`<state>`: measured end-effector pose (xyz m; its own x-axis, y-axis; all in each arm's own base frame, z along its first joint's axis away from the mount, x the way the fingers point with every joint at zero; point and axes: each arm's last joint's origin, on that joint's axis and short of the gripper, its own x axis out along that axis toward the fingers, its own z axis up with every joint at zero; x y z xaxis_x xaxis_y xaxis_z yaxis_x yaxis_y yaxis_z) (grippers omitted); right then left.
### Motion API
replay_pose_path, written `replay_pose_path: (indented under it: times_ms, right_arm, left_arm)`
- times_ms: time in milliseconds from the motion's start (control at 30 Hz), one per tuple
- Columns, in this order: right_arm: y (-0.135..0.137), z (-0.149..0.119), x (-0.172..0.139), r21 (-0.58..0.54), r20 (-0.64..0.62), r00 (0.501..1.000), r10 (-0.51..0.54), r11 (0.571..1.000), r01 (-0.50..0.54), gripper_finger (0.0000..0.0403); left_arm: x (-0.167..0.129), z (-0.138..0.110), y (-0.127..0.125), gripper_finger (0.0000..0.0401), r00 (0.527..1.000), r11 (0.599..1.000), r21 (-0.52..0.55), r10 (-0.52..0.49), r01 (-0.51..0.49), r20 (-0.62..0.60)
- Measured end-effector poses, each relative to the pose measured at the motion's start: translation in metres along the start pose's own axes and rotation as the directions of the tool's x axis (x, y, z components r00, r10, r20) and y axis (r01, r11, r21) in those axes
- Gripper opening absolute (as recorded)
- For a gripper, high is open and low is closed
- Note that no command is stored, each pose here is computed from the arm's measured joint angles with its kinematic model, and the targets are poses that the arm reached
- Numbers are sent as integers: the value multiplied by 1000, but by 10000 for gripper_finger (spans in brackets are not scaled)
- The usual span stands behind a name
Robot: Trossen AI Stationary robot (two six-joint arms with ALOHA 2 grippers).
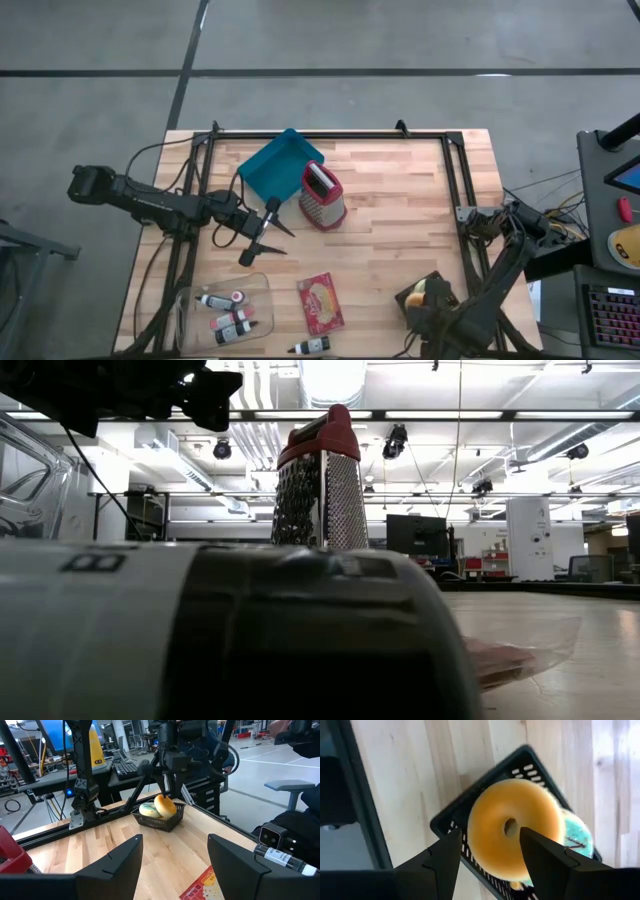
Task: Pick & Place Food Item
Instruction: Put the popcorn bag into the blue bin
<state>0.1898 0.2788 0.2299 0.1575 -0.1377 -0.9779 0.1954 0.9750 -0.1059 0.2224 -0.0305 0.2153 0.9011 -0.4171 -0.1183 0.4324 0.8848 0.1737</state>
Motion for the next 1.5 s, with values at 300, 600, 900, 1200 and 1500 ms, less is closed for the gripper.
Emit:
replay_pose_path:
  times_ms: [300,600,900,1200,1500]
  right_arm:
    - [0,9,-23,-75,261,965,-24,996,45,199]
    - [5,19,-37,-163,660,742,-121,940,298,199]
    - [34,32,-40,-295,797,603,39,896,332,193]
    - [57,44,-44,-550,781,458,424,815,183,168]
    - [22,79,-17,-677,725,258,639,731,93,157]
  left_arm:
    - [0,0,0,227,1000,1000,0,0,0,0]
    - [0,0,0,227,1000,1000,3,-1,1,0]
    - [0,0,0,227,1000,1000,3,0,0,0]
    - [0,1,0,227,1000,1000,1,2,-2,8]
    - [0,1,0,227,1000,1000,-9,2,-2,10]
